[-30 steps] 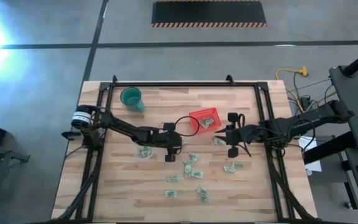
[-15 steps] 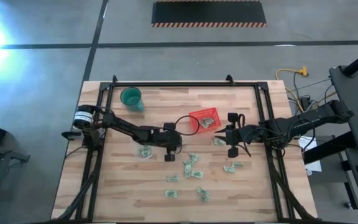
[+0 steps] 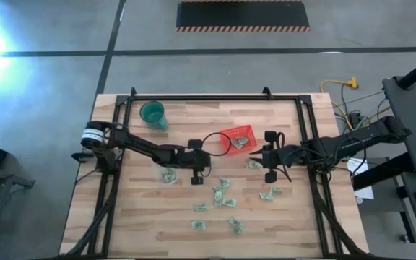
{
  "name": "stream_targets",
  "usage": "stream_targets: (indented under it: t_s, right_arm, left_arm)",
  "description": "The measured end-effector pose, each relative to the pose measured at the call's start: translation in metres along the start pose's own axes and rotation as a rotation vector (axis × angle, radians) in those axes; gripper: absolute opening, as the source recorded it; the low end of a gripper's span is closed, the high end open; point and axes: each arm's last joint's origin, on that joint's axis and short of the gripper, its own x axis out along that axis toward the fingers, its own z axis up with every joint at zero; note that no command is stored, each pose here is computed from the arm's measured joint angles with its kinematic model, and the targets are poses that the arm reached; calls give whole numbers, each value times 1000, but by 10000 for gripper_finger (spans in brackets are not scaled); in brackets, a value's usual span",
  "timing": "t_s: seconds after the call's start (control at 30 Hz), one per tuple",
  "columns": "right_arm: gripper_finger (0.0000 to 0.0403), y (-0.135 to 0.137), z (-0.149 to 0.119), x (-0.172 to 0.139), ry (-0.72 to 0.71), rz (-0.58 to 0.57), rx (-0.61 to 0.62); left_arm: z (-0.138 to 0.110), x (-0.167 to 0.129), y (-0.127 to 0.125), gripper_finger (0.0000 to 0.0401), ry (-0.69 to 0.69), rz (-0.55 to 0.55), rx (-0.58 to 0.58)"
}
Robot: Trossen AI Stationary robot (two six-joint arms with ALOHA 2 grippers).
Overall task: Pick and place items into bin
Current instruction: Put the light green stevia packet into the transparent container
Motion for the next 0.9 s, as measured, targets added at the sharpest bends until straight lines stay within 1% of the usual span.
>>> stream_targets:
  t_s: [0.17, 0.3, 0.43, 0.57, 0.63, 0.9]
  right_arm:
    - [63, 0, -2, 0, 4, 0, -2]
    - [63, 1, -2, 1, 6, 1, -3]
    - [63, 1, -3, 1, 9, 1, -4]
    - [63, 1, -4, 1, 10, 2, -5]
    - [63, 1, -4, 1, 10, 2, -4]
    - [63, 1, -4, 2, 13, 2, -5]
  left_arm:
    - [5, -21, 0, 0, 12, 14, 10]
    - [7, -46, -4, 0, 26, 48, 13]
    - [3, -70, -11, 0, 29, 78, 12]
    - [-8, -92, -16, 0, 16, 67, 0]
    - [-18, -102, -18, 0, 27, 62, -13]
    - [-57, -132, -20, 0, 5, 30, -114]
